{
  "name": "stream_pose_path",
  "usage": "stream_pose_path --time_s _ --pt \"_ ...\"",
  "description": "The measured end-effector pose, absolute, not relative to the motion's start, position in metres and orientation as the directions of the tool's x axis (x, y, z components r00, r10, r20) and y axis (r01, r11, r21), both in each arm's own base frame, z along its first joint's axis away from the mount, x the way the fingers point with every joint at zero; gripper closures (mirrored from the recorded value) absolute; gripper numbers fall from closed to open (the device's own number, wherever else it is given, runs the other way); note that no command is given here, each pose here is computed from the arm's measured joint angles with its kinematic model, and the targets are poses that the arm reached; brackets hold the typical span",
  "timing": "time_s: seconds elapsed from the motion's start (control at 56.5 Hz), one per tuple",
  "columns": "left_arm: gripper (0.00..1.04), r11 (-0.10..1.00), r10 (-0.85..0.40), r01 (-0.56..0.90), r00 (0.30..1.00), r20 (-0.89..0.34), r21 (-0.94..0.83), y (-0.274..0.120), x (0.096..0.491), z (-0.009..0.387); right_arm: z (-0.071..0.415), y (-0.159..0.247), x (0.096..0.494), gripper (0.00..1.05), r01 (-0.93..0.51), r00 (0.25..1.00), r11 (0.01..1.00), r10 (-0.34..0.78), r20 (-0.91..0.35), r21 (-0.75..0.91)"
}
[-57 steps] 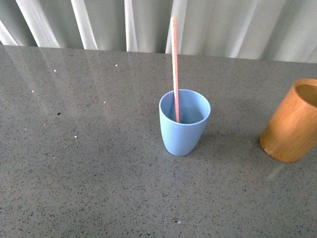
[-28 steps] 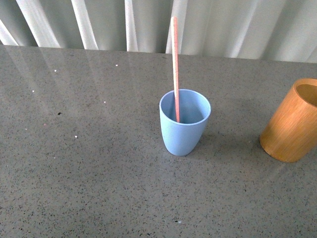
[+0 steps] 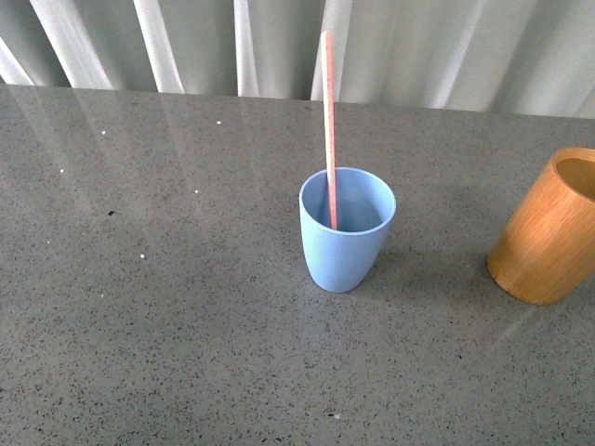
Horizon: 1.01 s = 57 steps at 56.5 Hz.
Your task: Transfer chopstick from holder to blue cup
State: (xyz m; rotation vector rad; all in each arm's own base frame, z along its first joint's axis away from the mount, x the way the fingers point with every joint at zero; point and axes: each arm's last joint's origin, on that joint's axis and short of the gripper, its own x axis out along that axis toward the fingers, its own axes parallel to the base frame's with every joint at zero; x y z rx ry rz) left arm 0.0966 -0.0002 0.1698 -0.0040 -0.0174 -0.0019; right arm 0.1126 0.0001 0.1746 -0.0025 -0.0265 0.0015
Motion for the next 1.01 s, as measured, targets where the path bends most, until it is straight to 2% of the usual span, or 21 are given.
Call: stream_pose_path --time_s 0.318,0.407,0.619,0.672,0.885,1.008 --pt "0.07 1.000 -0.002 0.002 1.000 0.017 -0.004 0.000 0.097 0.170 0.174 0.000 0.106 1.04 -0.001 1.000 1.000 0.002 0.025 -0.002" --pt "0.07 1.000 -0.002 0.002 1.000 0.018 -0.004 0.000 0.097 0.170 0.169 0.000 0.099 1.04 -0.002 1.000 1.000 0.002 -0.009 -0.002" --pt "0.07 1.000 -0.002 0.002 1.000 0.018 -0.004 0.000 0.097 0.170 0.171 0.000 0.097 1.04 -0.001 1.000 1.000 0.001 0.020 -0.002" --pt "0.07 1.000 -0.002 0.002 1.000 0.018 -0.004 0.000 0.097 0.170 0.171 0.000 0.097 0.94 -0.001 1.000 1.000 0.001 0.020 -0.002" --pt "0.07 1.000 -0.002 0.002 1.000 0.018 -0.004 0.000 0.097 0.170 0.171 0.000 0.097 0.41 -0.001 1.000 1.000 0.001 0.020 -0.002" --pt "0.07 1.000 -0.002 0.002 1.000 0.018 -0.004 0.000 0.097 0.170 0.171 0.000 0.097 0.16 -0.001 1.000 1.000 0.001 0.020 -0.002"
